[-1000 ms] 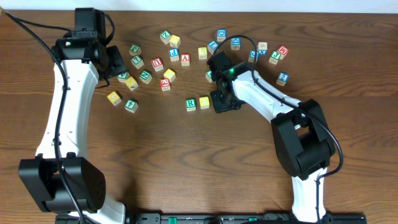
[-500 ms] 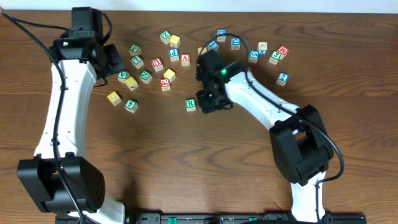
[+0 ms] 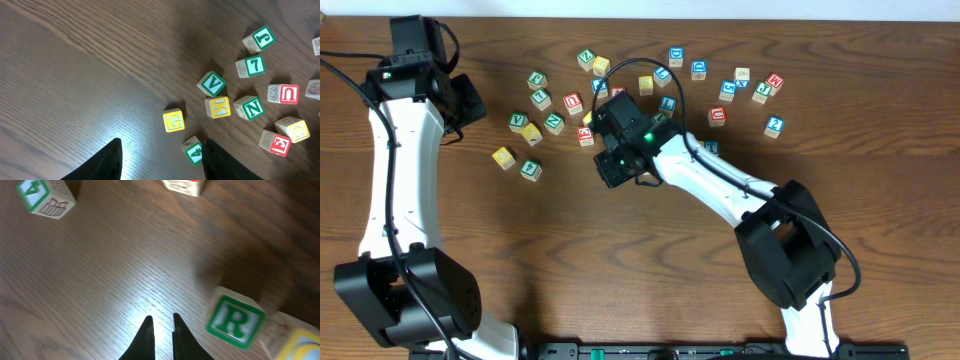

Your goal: Spell out ROBOT

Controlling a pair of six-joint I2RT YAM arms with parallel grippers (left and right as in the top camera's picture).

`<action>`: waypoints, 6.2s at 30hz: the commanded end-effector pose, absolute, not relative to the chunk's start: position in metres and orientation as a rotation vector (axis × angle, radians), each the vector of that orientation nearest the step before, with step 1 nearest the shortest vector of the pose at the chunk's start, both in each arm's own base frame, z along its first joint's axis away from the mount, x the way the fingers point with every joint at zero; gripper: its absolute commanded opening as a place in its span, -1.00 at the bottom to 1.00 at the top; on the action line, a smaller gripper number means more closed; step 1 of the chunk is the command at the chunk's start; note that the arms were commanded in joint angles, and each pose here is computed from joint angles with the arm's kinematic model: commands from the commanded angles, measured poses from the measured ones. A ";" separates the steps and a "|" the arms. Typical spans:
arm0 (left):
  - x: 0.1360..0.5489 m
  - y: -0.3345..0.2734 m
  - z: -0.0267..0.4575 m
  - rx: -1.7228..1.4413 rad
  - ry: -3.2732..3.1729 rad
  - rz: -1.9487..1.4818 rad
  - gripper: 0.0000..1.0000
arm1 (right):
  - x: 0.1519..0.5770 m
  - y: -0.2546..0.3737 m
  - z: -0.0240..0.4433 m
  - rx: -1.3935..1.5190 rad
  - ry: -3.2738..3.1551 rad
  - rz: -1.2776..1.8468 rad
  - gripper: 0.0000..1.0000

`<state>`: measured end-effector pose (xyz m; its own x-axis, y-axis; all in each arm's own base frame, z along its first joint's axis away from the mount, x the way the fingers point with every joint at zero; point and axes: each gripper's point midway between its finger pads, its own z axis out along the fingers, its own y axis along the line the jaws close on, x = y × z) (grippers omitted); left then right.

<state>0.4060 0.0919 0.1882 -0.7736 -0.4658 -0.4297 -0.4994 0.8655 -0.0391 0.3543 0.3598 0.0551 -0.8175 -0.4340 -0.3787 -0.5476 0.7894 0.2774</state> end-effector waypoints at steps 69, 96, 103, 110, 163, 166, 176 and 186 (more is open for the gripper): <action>0.399 0.094 0.187 -0.718 2.623 0.128 0.01 | 0.404 0.280 0.022 -0.114 2.826 0.209 -0.86; 0.399 0.094 0.187 -0.719 2.627 0.128 0.01 | 0.423 0.288 0.062 -0.087 2.755 0.263 -0.58; 0.397 0.094 0.186 -0.720 2.632 0.129 0.01 | 0.415 0.275 0.078 -0.084 2.812 0.212 -0.59; 0.397 0.094 0.187 -0.720 2.633 0.129 0.01 | 0.384 0.239 0.062 -0.093 2.976 0.065 -0.97; 0.399 0.084 0.186 -0.706 2.643 0.057 0.01 | 0.427 0.157 0.096 0.166 2.801 0.073 -0.98; 0.399 0.084 0.186 -0.706 2.643 0.057 0.01 | 0.430 0.142 0.090 0.178 2.822 0.077 -0.98; 0.399 0.084 0.185 -0.706 2.644 0.056 0.00 | 0.452 0.150 0.062 0.094 2.806 0.124 -0.98; 0.399 0.084 0.185 -0.706 2.644 0.057 0.01 | 0.455 0.160 0.037 0.089 2.825 0.131 -0.98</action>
<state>0.4007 0.0850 0.1847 -0.7897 -0.4701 -0.3943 -0.4889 0.8704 -0.0585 0.4565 0.1571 0.0374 -0.9492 0.0887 -0.3019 0.0613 0.9932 0.0988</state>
